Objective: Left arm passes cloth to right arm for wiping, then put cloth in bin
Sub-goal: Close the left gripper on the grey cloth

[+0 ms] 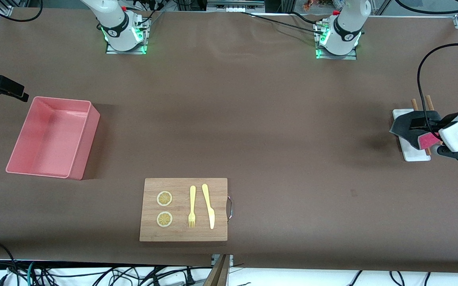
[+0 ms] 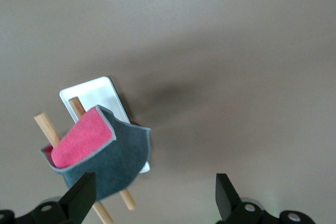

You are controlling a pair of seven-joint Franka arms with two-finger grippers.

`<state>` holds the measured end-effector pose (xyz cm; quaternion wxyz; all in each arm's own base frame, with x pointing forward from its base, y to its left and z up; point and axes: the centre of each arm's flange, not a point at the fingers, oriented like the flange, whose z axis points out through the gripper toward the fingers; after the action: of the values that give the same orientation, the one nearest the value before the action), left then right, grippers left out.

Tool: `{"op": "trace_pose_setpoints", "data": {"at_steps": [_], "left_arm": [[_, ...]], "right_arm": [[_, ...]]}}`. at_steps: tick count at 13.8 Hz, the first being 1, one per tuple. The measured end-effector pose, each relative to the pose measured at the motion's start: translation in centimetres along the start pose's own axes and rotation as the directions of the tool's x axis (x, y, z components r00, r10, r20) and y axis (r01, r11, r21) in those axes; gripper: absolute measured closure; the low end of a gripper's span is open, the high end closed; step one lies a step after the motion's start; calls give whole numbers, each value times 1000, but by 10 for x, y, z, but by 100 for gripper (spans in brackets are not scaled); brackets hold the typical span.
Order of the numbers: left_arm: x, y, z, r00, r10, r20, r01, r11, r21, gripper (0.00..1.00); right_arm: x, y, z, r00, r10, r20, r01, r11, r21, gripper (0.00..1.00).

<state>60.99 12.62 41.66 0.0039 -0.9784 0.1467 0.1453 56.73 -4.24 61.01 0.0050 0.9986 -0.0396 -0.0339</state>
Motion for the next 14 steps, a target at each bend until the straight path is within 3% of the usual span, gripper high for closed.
{"op": "trace_pose_setpoints", "data": {"at_steps": [2,4,6,9,11,14], "left_arm": [[-5,-28,23,990,140,-17,-140,990,7,0],[-12,-51,44,948,317,8,-317,948,36,0],[-12,-59,57,875,484,24,-484,873,63,0],[-18,-73,76,733,680,26,-679,729,90,0],[-32,-90,99,686,728,13,-724,680,115,0],[-48,-94,122,667,745,6,-741,662,113,0]], "right_arm": [[0,0,0,1000,0,0,0,1000,0,0],[0,0,0,1000,0,0,0,1000,0,0],[0,0,0,1000,0,0,0,1000,0,0],[0,0,0,1000,0,0,0,1000,0,0],[0,0,0,1000,0,0,0,1000,1,0],[0,0,0,1000,0,0,0,1000,1,0]]}}
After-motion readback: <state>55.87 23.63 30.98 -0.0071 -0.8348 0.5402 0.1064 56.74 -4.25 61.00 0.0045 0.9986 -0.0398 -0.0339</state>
